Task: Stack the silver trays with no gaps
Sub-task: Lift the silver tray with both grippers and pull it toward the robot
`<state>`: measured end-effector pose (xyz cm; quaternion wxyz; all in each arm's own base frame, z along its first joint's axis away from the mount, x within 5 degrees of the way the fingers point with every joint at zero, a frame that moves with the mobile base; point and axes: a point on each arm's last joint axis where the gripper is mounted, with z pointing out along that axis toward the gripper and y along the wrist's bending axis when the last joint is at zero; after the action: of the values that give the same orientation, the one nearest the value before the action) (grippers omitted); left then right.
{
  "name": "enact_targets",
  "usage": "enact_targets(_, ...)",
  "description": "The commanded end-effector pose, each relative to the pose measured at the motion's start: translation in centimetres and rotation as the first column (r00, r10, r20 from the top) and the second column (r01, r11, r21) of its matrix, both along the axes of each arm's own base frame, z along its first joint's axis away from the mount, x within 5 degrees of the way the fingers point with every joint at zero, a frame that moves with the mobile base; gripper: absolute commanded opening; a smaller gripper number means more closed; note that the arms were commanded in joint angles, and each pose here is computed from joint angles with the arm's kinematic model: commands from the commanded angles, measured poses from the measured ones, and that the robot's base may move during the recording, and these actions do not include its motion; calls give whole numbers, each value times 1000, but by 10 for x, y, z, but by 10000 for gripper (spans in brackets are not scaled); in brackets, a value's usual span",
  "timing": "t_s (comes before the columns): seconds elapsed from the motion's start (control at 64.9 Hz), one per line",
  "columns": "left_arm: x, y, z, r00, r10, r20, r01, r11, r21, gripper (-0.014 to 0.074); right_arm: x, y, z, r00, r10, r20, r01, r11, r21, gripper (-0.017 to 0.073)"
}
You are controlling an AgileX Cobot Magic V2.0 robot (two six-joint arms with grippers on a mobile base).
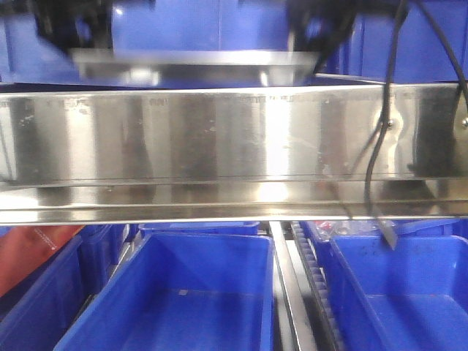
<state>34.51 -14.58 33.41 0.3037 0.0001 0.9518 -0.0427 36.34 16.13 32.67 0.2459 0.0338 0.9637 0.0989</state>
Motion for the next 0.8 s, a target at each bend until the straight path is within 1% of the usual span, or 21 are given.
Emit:
enact_targets(0.0,-23,-7,36,992,-12,122,16,999,-35,-12,-16,-3,31,994,7,105,-3,999,-38,-78)
enact_targets(0.077,-35,-10,54,985,-18,173,29,998,-59,-12,-29,-3,50,986,19,165,-9,998,-59,-78)
enact_targets(0.185,-49,-11,77,973,-33,228,55,994,-90,-12,-50,-8,77,973,26,229,-20,999,-27,-78)
enact_targets(0.278,-58,-10,97,964,-33,265,63,992,-105,-12,-67,-14,98,959,24,282,-26,1000,1,-78)
enact_targets(0.324,-62,-8,109,956,-28,291,64,991,-116,-12,-73,-18,105,953,21,304,-24,1000,6,-78)
enact_targets(0.463,-70,-7,133,940,-23,341,67,991,-118,-12,-92,-30,126,936,10,352,-20,999,26,-75)
enact_targets(0.54,-76,-8,142,937,-28,347,72,991,-114,-12,-100,-34,133,929,7,370,-22,999,37,-74)
enact_targets(0.648,-82,-11,148,932,-40,360,90,988,-122,-12,-106,-37,140,925,2,380,-20,999,44,-74)
enact_targets(0.786,-88,-8,147,944,-37,327,76,991,-106,-12,-110,-35,154,913,5,408,-28,998,51,-74)
